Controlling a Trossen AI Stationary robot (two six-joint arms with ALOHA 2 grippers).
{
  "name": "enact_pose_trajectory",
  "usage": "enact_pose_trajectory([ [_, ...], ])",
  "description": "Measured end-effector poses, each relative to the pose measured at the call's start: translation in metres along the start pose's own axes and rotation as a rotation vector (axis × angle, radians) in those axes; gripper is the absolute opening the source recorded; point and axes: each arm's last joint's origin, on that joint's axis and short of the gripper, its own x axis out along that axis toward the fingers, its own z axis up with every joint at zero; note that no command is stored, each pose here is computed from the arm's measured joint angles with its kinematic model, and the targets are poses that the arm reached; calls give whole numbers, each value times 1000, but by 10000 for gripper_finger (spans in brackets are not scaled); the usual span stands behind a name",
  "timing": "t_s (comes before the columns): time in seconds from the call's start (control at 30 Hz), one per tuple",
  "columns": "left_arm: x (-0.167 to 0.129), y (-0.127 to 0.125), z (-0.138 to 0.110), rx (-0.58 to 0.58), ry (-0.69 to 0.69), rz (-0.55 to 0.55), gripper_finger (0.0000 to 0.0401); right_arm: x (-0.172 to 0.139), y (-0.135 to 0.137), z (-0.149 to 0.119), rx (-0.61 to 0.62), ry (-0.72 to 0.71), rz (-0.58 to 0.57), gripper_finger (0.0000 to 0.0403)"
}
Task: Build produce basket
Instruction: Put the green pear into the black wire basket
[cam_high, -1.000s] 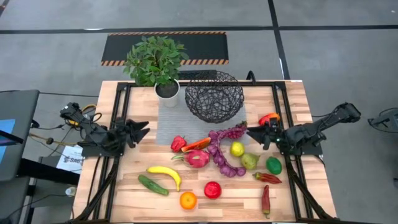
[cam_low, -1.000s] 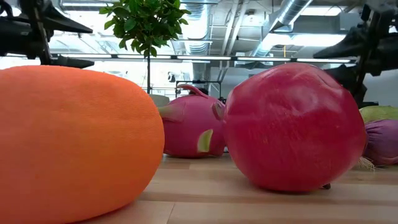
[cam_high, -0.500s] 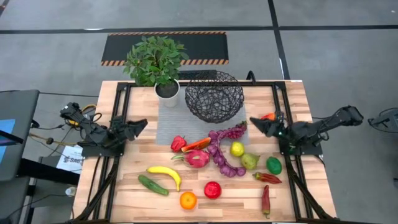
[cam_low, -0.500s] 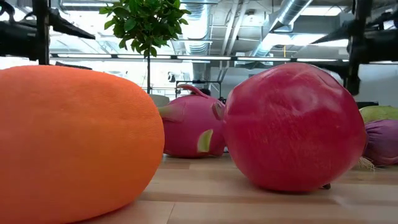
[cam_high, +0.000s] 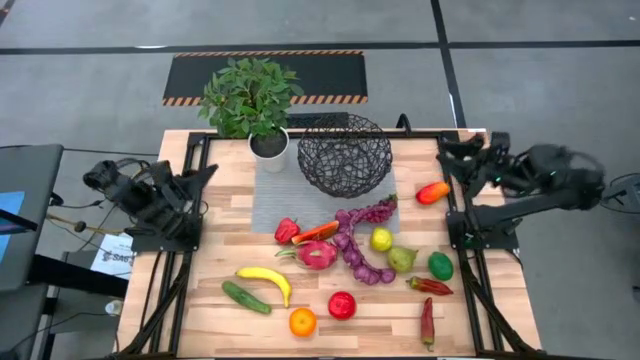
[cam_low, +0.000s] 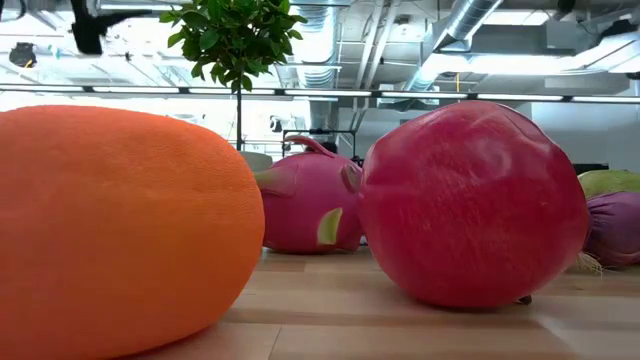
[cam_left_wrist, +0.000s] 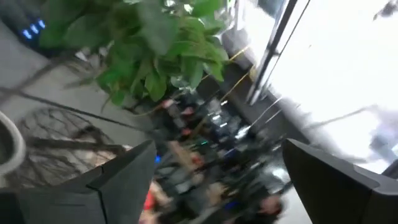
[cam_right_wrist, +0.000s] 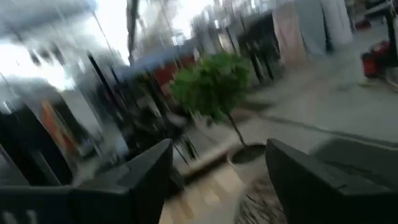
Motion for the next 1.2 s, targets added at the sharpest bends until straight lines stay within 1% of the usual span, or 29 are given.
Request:
enact_pose_trajectory([
  [0.1,7,-17,8,113,37,29,349,5,9,21,-73,130,-100,295],
  [0.17,11,-25,12,140,41,75,355,13,15,29,-104,204,-188,297],
  [0.27,15,-30,9,181,64,127,362,28,21,28,-156,340,-329,297],
  [0.33,16,-31,8,179,85,131,363,40,25,19,-205,459,-373,297],
  [0.43,15,-29,4,153,128,130,364,61,30,-3,-241,676,-368,297],
  [0.57,13,-24,-1,143,175,145,364,98,43,-39,-290,945,-282,297],
  [0.67,12,-21,-4,173,193,160,364,117,53,-63,-385,1073,-211,297],
  [0.73,12,-19,-5,190,201,166,364,127,57,-77,-460,1139,-195,297],
  [0.8,12,-19,-5,193,207,169,364,136,60,-89,-485,1187,-198,297],
  [0.9,11,-18,-6,194,227,159,364,143,60,-103,-440,1244,-167,297],
  [1.0,11,-17,-7,192,239,161,364,140,56,-124,-309,1312,-131,297],
  [1.03,11,-17,-7,193,244,159,364,136,55,-131,-273,1330,-134,297],
  [1.1,11,-16,-8,198,249,162,364,127,53,-144,-215,1358,-182,297],
  [1.2,10,-16,-8,202,251,165,364,110,53,-164,-159,1416,-221,296],
])
